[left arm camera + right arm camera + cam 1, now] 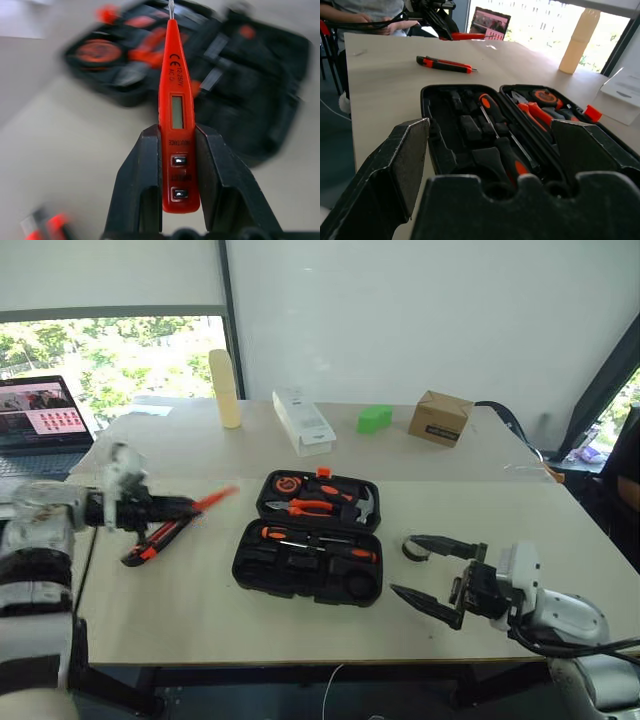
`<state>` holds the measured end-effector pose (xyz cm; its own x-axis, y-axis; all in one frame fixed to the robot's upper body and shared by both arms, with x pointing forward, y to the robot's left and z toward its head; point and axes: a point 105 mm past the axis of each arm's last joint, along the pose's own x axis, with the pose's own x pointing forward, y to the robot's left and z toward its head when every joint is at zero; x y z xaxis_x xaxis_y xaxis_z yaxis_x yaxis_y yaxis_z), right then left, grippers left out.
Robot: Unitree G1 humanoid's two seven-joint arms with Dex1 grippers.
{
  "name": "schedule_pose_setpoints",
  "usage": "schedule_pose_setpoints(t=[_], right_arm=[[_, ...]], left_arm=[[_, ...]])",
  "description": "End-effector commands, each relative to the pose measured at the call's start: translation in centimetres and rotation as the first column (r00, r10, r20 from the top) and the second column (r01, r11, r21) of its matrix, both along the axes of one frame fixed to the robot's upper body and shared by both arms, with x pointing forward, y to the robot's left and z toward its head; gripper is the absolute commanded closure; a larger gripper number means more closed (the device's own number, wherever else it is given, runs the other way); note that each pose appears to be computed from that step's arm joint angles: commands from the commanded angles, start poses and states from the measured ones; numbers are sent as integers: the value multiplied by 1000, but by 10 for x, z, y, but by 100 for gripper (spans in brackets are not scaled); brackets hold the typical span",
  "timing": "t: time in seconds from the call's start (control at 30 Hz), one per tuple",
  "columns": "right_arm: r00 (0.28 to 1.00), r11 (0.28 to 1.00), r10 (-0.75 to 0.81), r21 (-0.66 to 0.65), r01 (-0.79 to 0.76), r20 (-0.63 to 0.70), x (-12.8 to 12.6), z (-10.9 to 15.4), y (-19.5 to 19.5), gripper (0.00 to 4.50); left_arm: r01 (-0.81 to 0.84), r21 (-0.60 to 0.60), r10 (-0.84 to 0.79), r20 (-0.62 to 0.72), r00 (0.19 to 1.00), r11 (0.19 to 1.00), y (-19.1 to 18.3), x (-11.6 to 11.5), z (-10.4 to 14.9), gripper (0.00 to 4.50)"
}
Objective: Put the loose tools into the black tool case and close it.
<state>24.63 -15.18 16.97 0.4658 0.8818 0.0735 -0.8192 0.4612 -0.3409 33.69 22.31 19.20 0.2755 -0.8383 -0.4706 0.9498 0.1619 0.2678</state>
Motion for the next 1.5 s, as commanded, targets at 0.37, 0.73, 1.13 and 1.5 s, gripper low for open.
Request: schedule_pose_setpoints(t=[0.37, 0.73, 1.13, 1.5], right_arm=[[999, 999, 2, 46, -5, 49, -10, 12, 10, 0], [999, 998, -15, 59, 12, 52, -12, 13, 11, 0], [999, 997, -24, 68, 21, 43, -15, 12, 12, 0], [999, 997, -21, 71, 17, 51, -12, 12, 14, 0]], left_arm=[[126, 187, -142, 74, 987, 974, -77, 15, -23, 404], [64, 313, -79, 36, 996, 948, -81, 26, -49, 404], [71, 388, -102, 59, 993, 919, -73, 33, -55, 404], [189, 490, -224, 14, 974, 851, -85, 35, -69, 404]])
